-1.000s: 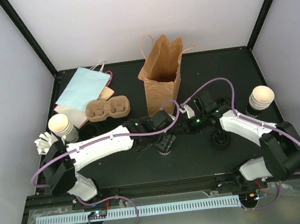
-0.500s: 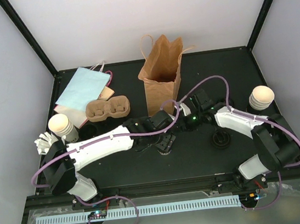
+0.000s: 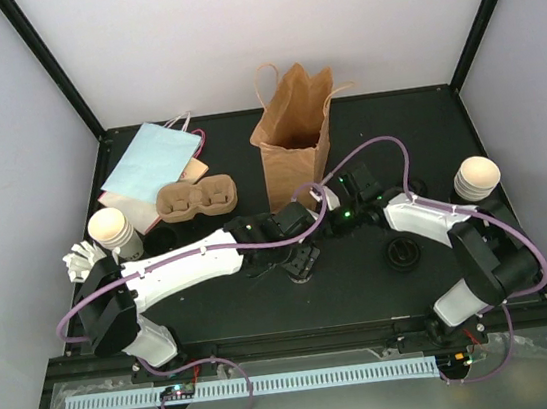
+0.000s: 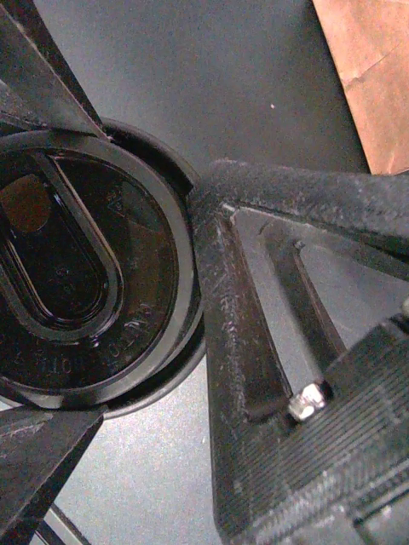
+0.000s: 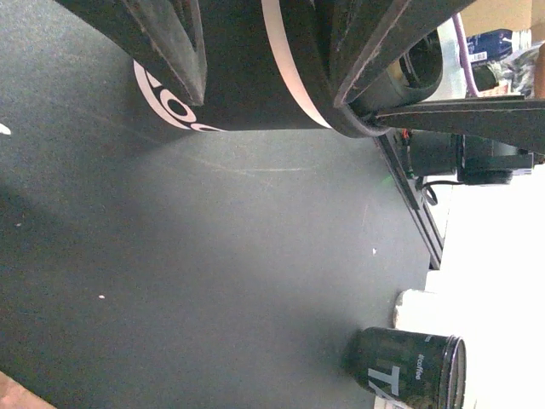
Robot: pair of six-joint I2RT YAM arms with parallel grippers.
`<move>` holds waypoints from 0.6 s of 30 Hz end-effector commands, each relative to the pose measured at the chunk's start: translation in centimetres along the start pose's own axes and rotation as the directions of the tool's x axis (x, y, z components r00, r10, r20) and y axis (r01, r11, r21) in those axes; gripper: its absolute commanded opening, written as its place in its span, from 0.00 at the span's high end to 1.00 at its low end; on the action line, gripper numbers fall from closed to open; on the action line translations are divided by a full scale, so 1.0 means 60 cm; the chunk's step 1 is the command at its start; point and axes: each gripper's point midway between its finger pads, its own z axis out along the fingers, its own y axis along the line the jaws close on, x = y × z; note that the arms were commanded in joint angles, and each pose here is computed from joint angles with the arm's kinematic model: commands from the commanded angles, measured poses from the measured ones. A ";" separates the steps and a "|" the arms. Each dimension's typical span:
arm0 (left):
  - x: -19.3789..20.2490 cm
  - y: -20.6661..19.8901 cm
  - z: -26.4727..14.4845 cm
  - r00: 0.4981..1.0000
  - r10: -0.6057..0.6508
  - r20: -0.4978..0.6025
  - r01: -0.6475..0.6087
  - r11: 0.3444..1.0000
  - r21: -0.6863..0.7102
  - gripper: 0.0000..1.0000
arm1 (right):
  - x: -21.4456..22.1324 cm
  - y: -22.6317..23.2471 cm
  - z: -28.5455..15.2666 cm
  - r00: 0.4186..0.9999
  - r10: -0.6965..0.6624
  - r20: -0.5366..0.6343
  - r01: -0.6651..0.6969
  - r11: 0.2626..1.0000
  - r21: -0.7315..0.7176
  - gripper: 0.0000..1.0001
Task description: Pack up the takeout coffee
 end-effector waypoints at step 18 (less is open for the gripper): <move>0.087 -0.026 0.065 0.978 0.043 -0.204 -0.029 0.997 0.067 0.20 | 0.057 -0.047 0.020 1.000 0.026 -0.017 -0.024 0.992 0.123 0.58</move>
